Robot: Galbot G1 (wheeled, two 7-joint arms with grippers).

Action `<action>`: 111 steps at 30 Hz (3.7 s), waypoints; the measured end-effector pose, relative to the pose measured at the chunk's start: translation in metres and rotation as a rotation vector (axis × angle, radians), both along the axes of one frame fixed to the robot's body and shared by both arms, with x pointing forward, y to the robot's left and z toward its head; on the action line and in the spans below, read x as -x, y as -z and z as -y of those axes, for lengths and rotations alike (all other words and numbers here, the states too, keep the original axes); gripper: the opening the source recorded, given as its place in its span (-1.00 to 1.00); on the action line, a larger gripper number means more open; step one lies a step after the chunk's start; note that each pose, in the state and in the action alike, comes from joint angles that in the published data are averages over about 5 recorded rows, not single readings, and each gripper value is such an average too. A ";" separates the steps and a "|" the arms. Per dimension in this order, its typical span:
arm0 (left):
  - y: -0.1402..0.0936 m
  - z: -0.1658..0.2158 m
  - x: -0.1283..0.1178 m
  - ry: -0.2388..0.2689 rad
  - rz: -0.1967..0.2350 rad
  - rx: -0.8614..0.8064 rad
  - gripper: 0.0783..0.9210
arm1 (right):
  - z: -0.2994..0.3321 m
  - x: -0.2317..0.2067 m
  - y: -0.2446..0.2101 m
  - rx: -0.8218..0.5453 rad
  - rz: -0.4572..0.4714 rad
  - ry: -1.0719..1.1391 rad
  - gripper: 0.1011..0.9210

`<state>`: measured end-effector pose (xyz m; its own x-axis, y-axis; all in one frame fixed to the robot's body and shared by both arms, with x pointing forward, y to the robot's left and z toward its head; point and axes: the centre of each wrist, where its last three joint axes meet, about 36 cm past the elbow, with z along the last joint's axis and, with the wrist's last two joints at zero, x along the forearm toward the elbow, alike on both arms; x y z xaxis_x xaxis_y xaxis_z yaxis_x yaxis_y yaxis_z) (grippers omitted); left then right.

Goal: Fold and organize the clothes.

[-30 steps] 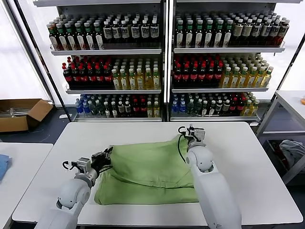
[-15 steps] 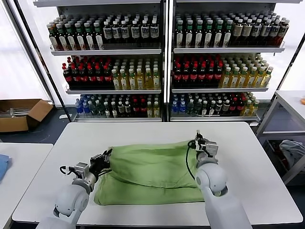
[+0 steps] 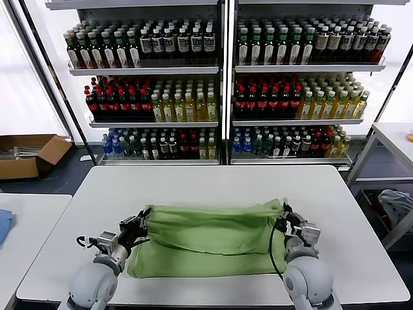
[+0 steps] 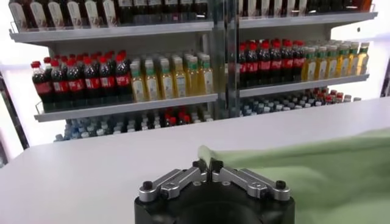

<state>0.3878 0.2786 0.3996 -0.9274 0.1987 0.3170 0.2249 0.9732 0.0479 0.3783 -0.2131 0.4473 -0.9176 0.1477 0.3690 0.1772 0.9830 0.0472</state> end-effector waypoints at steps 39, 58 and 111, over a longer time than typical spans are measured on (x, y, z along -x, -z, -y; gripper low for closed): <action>-0.001 0.015 0.085 -0.046 -0.028 -0.113 0.05 | 0.007 0.065 0.030 0.088 -0.139 0.002 -0.19; -0.010 0.027 0.082 -0.201 -0.125 0.041 0.77 | 0.006 0.071 -0.018 0.025 -0.010 -0.029 0.76; -0.032 -0.083 0.067 -0.360 -0.081 -0.081 -0.96 | 0.011 0.053 -0.038 0.001 0.067 -0.029 0.76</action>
<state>0.3208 0.3620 0.4316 -0.9047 -0.1640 0.3932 -0.1246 0.9844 0.1240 0.3254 -0.2238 0.4848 -0.9442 0.1213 0.3064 0.1454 0.9877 0.0572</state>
